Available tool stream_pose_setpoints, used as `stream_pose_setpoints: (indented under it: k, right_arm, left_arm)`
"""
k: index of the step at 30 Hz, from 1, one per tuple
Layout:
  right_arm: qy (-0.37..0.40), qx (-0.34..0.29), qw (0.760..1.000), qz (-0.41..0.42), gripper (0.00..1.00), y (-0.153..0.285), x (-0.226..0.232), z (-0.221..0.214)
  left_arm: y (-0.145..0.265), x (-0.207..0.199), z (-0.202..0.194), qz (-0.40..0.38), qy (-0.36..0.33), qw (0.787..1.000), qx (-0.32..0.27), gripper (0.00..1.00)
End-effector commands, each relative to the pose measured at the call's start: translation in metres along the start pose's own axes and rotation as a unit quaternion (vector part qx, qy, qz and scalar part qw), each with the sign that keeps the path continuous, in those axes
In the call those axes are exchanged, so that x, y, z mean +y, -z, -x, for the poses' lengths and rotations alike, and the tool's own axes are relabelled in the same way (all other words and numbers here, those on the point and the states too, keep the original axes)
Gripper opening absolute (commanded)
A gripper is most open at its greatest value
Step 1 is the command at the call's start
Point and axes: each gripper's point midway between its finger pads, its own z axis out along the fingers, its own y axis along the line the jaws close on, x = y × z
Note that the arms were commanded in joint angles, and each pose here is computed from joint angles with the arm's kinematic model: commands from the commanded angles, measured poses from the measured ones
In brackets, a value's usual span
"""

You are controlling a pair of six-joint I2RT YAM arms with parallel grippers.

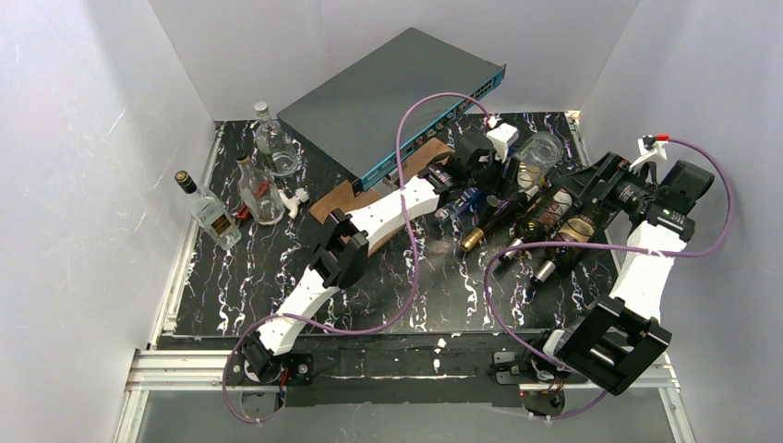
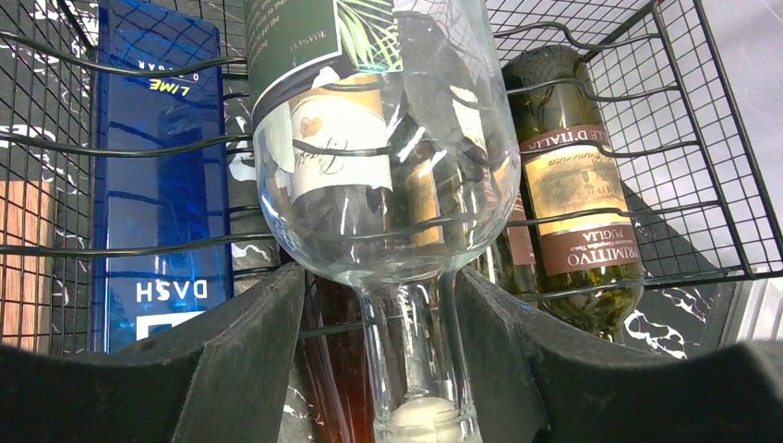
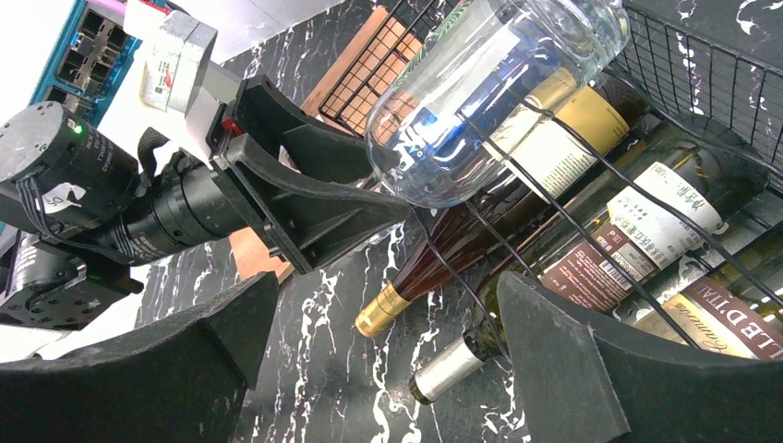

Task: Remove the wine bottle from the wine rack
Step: Pick up the wine bottle from the wine rack.

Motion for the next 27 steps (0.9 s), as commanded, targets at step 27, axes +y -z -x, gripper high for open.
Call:
stream_pose_setpoints:
  k: [27]
  right_arm:
    - [-0.003, -0.024, 0.999, 0.023, 0.98, 0.004, 0.004, 0.005]
  left_arm:
    - [-0.003, 0.012, 0.025, 0.07, -0.053, 0.995, -0.044, 0.64]
